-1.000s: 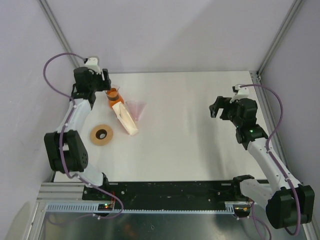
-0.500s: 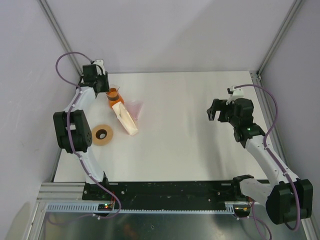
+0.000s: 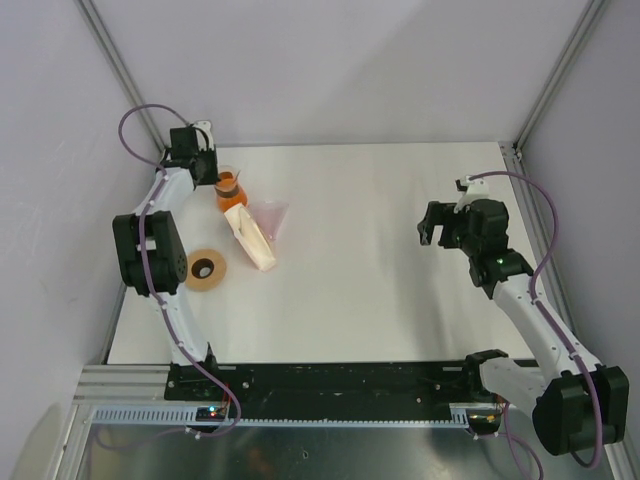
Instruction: Place the coffee filter in the dripper
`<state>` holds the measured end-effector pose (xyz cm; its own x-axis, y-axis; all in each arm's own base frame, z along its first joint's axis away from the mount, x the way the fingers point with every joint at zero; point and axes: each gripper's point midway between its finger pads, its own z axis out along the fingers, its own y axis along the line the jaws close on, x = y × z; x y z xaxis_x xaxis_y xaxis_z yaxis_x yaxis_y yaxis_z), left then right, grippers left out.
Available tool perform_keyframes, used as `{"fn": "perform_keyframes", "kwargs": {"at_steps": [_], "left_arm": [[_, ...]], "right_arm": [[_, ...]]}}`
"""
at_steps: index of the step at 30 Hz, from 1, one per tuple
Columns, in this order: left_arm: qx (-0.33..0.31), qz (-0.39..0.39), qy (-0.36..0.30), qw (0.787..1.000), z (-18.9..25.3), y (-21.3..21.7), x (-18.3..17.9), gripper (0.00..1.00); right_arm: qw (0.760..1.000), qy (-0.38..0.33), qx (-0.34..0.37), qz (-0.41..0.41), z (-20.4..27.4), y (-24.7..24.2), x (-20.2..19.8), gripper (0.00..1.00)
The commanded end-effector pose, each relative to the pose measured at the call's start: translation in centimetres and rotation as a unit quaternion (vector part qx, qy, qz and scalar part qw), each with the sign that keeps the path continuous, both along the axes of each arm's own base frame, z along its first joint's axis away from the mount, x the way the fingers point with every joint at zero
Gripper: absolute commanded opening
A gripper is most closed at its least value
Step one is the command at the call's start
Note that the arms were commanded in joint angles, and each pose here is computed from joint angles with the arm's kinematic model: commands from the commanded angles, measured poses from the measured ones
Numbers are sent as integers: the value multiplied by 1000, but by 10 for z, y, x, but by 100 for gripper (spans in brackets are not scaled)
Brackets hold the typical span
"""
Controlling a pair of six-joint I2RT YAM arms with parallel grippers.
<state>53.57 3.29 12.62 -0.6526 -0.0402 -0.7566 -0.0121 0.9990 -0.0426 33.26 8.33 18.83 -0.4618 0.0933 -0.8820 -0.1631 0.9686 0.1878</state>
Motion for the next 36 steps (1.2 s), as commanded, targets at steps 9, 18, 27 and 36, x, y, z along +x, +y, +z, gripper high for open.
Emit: {"fn": "perform_keyframes", "kwargs": {"at_steps": [9, 18, 27, 36], "left_arm": [[9, -14, -105, 994, 105, -33, 20, 0], [18, -147, -181, 972, 190, -122, -3, 0], [14, -487, -146, 861, 194, -292, -152, 0], [68, -651, -76, 752, 111, -369, -234, 0]], "right_arm": [[999, -32, 2, -2, 28, 0, 0, 97], [999, -40, -2, -3, 33, -2, -4, 99], [997, -66, -24, -16, 50, -19, -15, 99], [1000, -24, -1, -4, 51, -26, -28, 99]]}}
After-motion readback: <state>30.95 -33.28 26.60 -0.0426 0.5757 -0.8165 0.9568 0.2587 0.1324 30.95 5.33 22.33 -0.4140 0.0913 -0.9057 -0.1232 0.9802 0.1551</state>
